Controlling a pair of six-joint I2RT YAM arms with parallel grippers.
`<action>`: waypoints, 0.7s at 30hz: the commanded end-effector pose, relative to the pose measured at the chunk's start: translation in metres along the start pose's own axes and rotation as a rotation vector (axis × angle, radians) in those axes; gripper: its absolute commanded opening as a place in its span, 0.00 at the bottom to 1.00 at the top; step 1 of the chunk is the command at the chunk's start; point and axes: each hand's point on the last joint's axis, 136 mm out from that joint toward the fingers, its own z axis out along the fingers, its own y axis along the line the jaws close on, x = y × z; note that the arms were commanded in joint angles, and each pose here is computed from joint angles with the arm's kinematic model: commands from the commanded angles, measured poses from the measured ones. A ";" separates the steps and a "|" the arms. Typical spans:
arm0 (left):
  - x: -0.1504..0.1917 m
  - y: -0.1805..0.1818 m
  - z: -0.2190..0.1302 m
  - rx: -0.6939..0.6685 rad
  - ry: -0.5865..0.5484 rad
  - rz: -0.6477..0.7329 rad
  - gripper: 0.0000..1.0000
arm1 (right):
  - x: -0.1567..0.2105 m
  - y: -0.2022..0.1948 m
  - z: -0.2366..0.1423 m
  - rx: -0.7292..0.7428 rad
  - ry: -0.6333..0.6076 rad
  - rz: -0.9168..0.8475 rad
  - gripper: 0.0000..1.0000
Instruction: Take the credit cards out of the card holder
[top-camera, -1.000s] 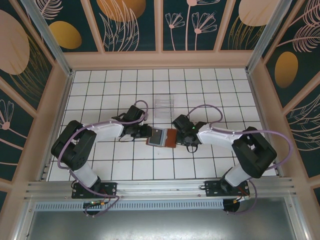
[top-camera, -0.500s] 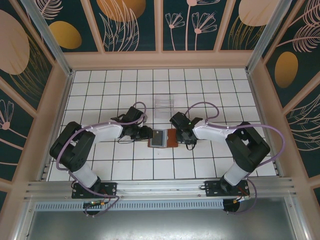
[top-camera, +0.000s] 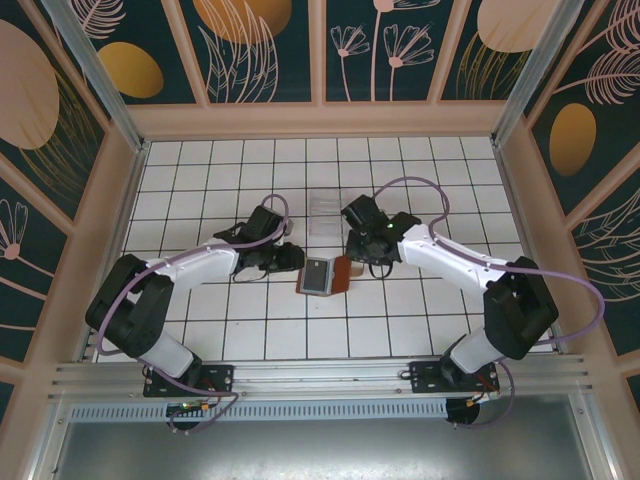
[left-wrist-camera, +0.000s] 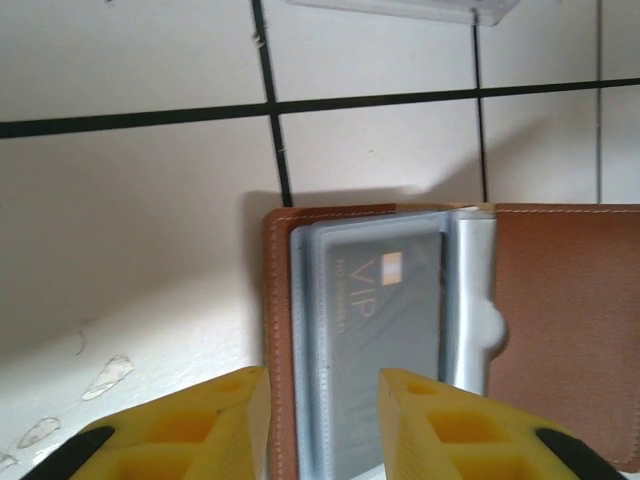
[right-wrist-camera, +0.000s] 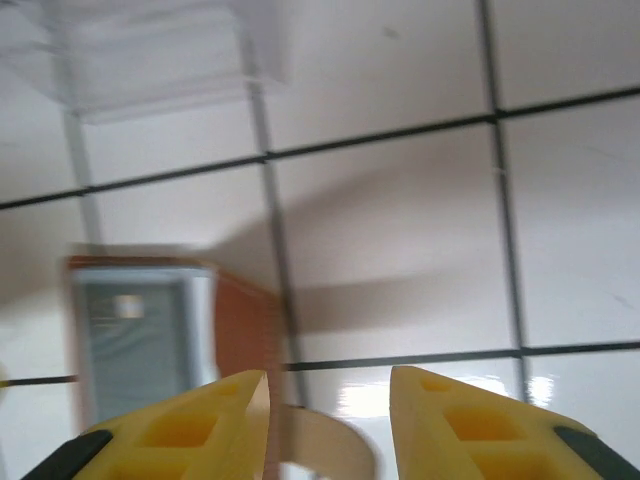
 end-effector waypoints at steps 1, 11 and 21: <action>-0.005 -0.019 0.003 0.070 0.020 0.030 0.34 | 0.002 0.037 -0.001 -0.180 0.059 -0.006 0.37; 0.001 -0.018 0.026 0.061 0.072 0.022 0.34 | 0.036 0.046 0.038 -0.274 0.195 0.026 0.34; 0.014 0.011 0.043 -0.076 0.095 0.027 0.34 | 0.055 0.006 0.079 -0.185 0.224 0.045 0.31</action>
